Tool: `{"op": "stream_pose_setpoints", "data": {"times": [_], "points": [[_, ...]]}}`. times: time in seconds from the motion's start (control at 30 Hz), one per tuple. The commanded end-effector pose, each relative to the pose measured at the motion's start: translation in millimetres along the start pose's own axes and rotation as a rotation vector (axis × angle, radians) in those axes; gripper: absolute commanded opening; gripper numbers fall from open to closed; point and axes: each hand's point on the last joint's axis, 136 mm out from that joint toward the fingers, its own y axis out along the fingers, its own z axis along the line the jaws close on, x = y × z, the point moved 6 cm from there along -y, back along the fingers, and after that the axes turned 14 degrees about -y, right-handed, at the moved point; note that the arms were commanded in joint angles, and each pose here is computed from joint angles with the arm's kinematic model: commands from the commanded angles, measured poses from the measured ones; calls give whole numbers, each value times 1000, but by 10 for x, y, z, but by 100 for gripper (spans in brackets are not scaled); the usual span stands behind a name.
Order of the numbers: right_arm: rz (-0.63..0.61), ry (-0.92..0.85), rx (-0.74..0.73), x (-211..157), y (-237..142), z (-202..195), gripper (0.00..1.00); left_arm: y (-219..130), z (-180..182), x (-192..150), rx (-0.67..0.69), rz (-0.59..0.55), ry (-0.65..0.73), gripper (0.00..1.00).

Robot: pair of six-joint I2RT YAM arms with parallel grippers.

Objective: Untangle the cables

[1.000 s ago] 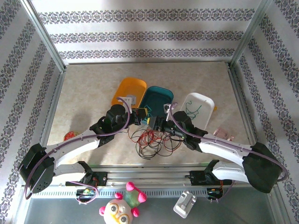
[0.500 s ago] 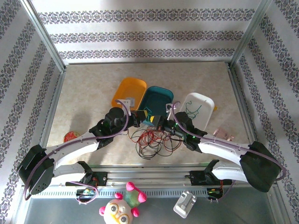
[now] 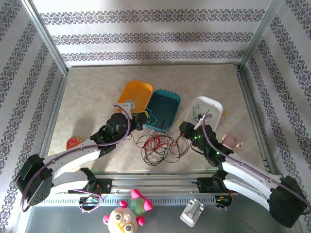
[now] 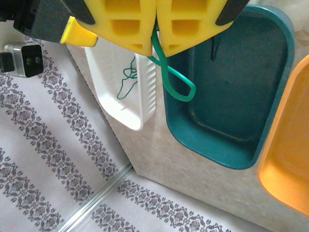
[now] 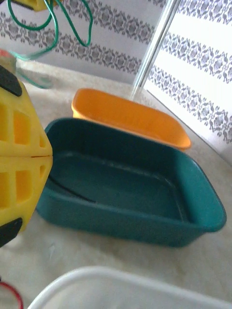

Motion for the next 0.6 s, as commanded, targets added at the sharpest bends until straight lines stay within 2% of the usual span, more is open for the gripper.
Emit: {"op": "stream_pose_setpoints", "data": {"times": [0.0, 0.03, 0.07, 0.17, 0.27, 0.37, 0.5, 0.53, 0.57], "points": [[-1, -59, -39, 7, -65, -67, 0, 32, -161, 41, -89, 2, 20, 0], [10, -76, -1, 18, -67, -6, 0, 45, -186, 41, -100, 9, 20, 0], [26, -91, 45, 22, -61, 71, 8, 57, -209, 43, -109, 14, 21, 0], [91, -115, 158, -20, -4, 252, 42, 97, -272, 48, -134, 27, 30, 0], [147, -149, 272, 4, 82, 533, 54, 147, -342, 23, -170, 65, 39, 0], [187, -178, 350, -17, 200, 765, 55, 185, -419, -45, -219, 124, 47, 0], [211, -173, 365, -47, 397, 908, 52, 198, -466, -130, -254, 179, 48, 0], [215, -161, 350, -57, 453, 905, 47, 191, -474, -145, -261, 187, 48, 0], [222, -147, 334, -80, 505, 888, 35, 178, -487, -154, -270, 191, 48, 0]]}}
